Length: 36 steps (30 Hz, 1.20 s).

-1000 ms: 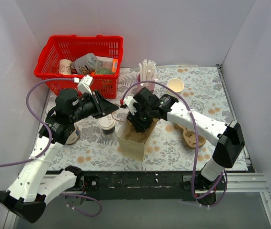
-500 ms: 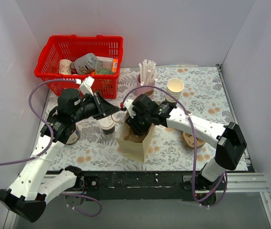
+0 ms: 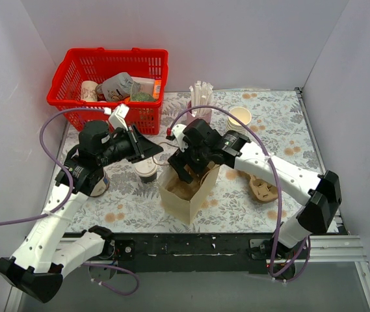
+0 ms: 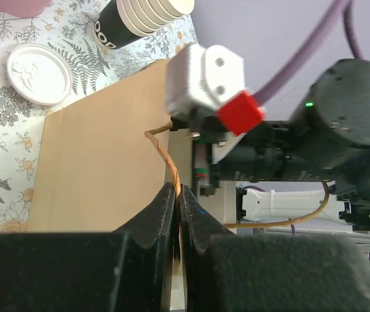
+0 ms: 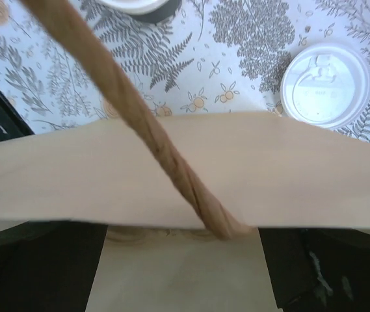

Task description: Pack the takeout coffee

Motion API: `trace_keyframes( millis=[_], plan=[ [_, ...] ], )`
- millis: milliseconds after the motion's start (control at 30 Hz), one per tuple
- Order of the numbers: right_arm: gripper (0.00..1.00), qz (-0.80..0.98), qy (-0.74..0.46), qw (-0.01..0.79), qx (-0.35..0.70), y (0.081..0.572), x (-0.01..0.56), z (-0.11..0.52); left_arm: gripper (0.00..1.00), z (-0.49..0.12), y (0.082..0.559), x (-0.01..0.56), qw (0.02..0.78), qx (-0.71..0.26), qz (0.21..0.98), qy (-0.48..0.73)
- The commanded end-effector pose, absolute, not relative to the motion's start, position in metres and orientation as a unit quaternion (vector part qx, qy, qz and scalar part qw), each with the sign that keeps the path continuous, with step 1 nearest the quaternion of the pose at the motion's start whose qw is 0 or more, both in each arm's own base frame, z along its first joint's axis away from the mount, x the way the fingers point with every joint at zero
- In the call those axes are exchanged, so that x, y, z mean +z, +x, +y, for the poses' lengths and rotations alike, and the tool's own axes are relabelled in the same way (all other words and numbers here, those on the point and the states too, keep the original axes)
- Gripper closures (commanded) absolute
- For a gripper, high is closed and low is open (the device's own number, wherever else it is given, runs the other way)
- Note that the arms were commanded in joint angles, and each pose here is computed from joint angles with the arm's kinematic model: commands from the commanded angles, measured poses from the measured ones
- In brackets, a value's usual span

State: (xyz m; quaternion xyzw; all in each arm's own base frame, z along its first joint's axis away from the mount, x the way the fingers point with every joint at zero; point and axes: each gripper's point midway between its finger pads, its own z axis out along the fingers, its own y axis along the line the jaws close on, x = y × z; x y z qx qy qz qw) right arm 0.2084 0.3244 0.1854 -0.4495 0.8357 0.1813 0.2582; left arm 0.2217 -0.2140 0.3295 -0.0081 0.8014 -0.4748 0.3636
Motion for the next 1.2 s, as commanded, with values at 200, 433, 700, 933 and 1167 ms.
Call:
trace_keyframes(
  millis=[200, 433, 700, 933, 1167],
  plan=[
    [0.02, 0.822, -0.406, 0.319, 0.239, 0.205, 0.250, 0.331, 1.00, -0.216, 0.218, 0.329, 0.354, -0.480, 0.803, -0.001],
    [0.04, 0.784, -0.386, 0.396, 0.281, 0.206, 0.300, 0.332, 1.00, -0.220, 0.209, 0.337, 0.357, -0.498, 0.790, 0.023],
    [0.02, 0.749, -0.422, 0.378, 0.343, 0.170, 0.312, 0.326, 1.00, -0.224, 0.188, 0.357, 0.369, -0.533, 0.758, 0.079],
    [0.09, 0.757, -0.432, 0.360, 0.332, 0.162, 0.294, 0.316, 1.00, -0.231, 0.174, 0.374, 0.373, -0.559, 0.727, 0.136],
    [0.10, 0.775, -0.438, 0.341, 0.303, 0.150, 0.264, 0.288, 1.00, -0.233, 0.168, 0.390, 0.387, -0.574, 0.702, 0.168]
  ],
)
